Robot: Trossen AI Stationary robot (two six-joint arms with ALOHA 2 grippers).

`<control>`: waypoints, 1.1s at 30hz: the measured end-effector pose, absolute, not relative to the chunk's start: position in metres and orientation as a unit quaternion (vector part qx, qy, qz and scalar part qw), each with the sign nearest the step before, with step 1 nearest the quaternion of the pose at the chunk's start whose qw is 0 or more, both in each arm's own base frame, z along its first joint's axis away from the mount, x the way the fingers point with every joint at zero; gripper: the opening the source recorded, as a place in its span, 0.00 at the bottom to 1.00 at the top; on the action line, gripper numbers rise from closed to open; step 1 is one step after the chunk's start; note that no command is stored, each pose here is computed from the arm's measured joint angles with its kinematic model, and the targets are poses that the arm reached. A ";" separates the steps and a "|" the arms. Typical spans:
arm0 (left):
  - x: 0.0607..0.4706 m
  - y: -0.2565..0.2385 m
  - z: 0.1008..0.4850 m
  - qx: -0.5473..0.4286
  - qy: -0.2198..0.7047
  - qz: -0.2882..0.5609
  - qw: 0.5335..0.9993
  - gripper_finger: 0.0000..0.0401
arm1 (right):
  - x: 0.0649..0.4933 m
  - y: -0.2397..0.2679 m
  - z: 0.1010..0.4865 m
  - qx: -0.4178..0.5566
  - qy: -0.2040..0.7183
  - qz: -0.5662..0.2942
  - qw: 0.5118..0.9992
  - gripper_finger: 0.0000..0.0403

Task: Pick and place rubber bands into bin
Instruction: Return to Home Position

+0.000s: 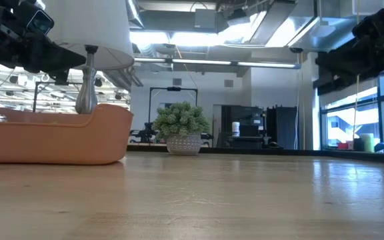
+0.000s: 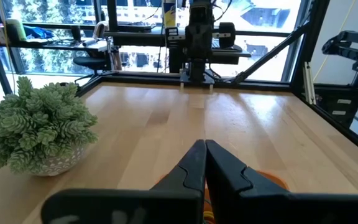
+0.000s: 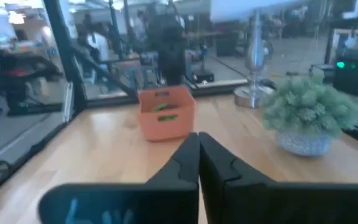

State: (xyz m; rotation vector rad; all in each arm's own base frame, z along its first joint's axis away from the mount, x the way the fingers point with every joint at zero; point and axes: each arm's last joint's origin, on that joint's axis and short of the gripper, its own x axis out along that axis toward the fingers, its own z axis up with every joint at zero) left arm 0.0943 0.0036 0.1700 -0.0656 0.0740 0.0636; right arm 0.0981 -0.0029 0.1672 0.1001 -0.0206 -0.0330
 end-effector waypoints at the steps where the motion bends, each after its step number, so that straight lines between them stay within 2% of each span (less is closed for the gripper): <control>1: 0.094 0.004 0.170 -0.033 0.038 0.032 0.998 0.01 | 0.099 -0.003 0.167 0.048 -0.009 -0.016 0.999 0.00; 19: 0.094 0.004 0.170 -0.033 0.039 0.032 0.998 0.01 | 0.099 -0.003 0.166 0.036 -0.001 -0.016 0.999 0.06; 27: 0.094 0.004 0.170 -0.033 0.039 0.032 0.998 0.02 | 0.099 -0.003 0.166 0.104 -0.001 -0.012 0.995 0.06; 33: 0.094 0.004 0.170 -0.033 0.039 0.032 0.998 0.02 | 0.099 -0.002 0.166 0.094 0.001 -0.002 0.996 0.06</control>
